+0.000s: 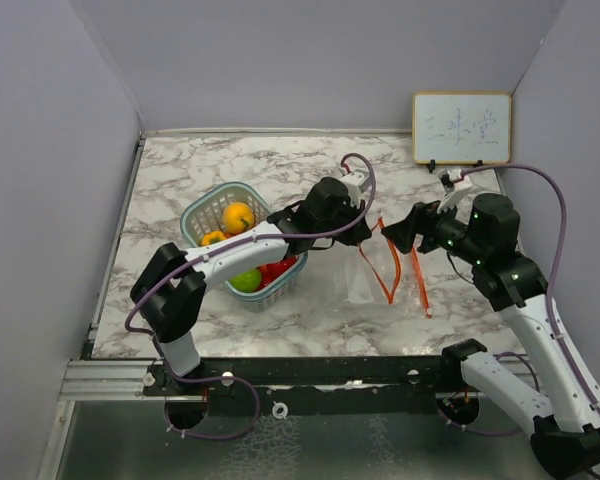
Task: Place the food in the zip-top bag and seal the zipper
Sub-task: Open the zipper of the food storage bag.
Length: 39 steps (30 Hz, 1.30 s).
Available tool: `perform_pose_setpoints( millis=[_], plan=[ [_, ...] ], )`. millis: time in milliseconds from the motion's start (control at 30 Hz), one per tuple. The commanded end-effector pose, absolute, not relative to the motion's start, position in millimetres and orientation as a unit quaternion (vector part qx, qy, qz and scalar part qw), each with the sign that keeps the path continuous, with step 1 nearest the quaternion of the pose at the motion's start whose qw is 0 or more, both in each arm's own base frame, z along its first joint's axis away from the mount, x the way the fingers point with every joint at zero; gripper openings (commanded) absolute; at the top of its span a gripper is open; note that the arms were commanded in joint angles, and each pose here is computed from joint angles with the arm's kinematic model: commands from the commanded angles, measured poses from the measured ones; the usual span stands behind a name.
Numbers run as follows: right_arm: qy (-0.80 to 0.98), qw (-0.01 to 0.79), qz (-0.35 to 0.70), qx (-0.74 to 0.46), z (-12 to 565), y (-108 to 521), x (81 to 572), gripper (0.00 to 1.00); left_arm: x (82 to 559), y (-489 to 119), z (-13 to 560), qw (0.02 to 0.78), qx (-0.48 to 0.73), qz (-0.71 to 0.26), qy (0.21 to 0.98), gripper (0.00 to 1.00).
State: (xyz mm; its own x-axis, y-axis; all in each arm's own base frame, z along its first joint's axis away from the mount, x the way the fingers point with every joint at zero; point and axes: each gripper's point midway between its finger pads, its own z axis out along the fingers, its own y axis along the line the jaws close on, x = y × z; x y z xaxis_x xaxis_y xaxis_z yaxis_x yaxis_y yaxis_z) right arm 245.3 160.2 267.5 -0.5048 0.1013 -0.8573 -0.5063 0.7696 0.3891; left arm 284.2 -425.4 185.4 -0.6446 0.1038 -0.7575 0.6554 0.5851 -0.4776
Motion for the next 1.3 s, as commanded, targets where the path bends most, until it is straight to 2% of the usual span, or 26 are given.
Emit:
perform_pose_setpoints(
  millis=[0, 167, 467, 633, 900, 1267],
  plan=[
    [0.812, 0.534, 0.228, -0.059, 286, 121, 254, 0.73, 290, -398, 203, 0.4, 0.231, -0.343, 0.818, 0.0],
    [0.862, 0.474, 0.18, -0.023, 241, 107, 258, 0.74, 281, -388, 236, 0.431, 0.225, -0.365, 0.794, 0.0],
    [0.83, 0.46, 0.304, -0.082, 240, 155, 255, 0.74, 264, -372, 291, 0.486, 0.215, -0.415, 0.739, 0.0],
    [0.818, 0.442, 0.354, -0.098, 245, 173, 252, 0.73, 267, -374, 287, 0.486, 0.212, -0.414, 0.74, 0.0],
    [0.791, 0.533, 0.295, -0.06, 284, 142, 250, 0.7, 282, -370, 268, 0.494, 0.202, -0.373, 0.759, 0.0],
    [0.804, 0.469, 0.356, -0.08, 241, 172, 259, 0.7, 279, -378, 279, 0.492, 0.205, -0.396, 0.748, 0.0]
  ],
)
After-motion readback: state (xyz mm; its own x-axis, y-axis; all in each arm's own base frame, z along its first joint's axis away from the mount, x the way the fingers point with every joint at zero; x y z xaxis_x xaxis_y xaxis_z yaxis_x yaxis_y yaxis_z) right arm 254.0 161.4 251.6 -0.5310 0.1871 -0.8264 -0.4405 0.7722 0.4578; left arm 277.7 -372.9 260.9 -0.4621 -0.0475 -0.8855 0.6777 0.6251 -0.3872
